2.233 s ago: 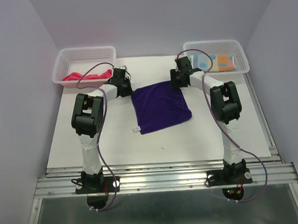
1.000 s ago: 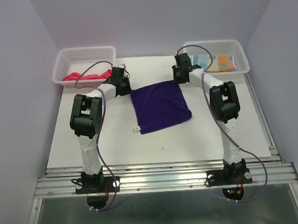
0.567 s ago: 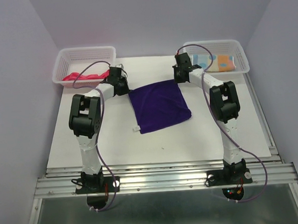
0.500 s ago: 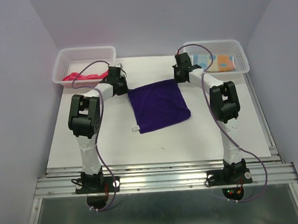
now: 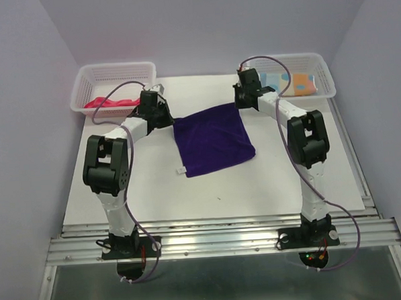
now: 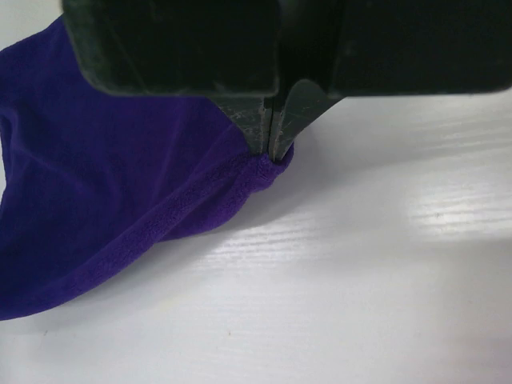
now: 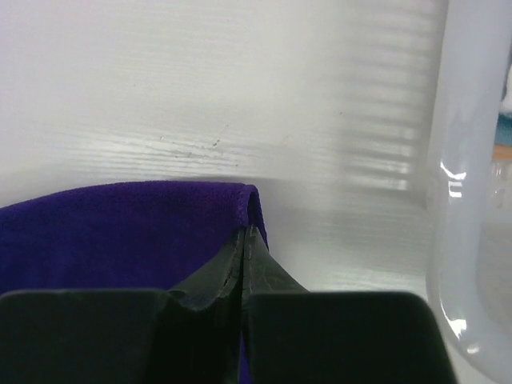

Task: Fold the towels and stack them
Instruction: Fold the towel

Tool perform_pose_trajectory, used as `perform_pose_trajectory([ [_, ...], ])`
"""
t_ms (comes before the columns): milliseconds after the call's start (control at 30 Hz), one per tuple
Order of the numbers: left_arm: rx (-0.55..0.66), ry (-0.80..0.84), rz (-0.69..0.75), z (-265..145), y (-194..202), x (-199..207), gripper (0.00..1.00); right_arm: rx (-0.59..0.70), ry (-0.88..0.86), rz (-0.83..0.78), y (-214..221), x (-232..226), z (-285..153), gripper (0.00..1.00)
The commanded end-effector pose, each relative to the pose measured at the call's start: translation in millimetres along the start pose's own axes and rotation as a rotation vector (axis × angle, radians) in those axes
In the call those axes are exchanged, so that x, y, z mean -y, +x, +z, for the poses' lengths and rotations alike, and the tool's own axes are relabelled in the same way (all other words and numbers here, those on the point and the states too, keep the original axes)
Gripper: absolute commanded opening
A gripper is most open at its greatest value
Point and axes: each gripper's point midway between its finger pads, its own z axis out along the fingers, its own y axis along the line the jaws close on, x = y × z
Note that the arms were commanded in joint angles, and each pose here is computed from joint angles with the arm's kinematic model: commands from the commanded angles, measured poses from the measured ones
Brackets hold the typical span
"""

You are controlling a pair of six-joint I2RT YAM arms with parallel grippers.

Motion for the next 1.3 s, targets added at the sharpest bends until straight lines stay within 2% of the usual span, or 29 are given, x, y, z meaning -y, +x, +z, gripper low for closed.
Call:
perform_pose_trajectory([
  [0,0.066,0.068,0.01,-20.4,-11.6,13.8,0.0,0.102,-0.031,0.013,-27.4,-1.2,-28.2,0.01],
  [367,0.062,0.096,-0.024,-45.9,23.9,17.0,0.0,0.094,-0.077,0.049,-2.7,-1.6,-58.6,0.01],
  [567,0.053,0.134,-0.055,-62.0,49.7,30.1,0.0,0.124,-0.108,0.069,3.8,-1.3,-92.7,0.01],
  [733,0.043,0.173,-0.045,-78.8,75.9,54.7,0.0,0.089,-0.094,0.083,31.6,7.2,-107.4,0.01],
  [1267,0.045,0.112,-0.121,-116.0,122.8,38.2,0.0,0.066,-0.118,0.133,79.5,17.9,-158.5,0.01],
])
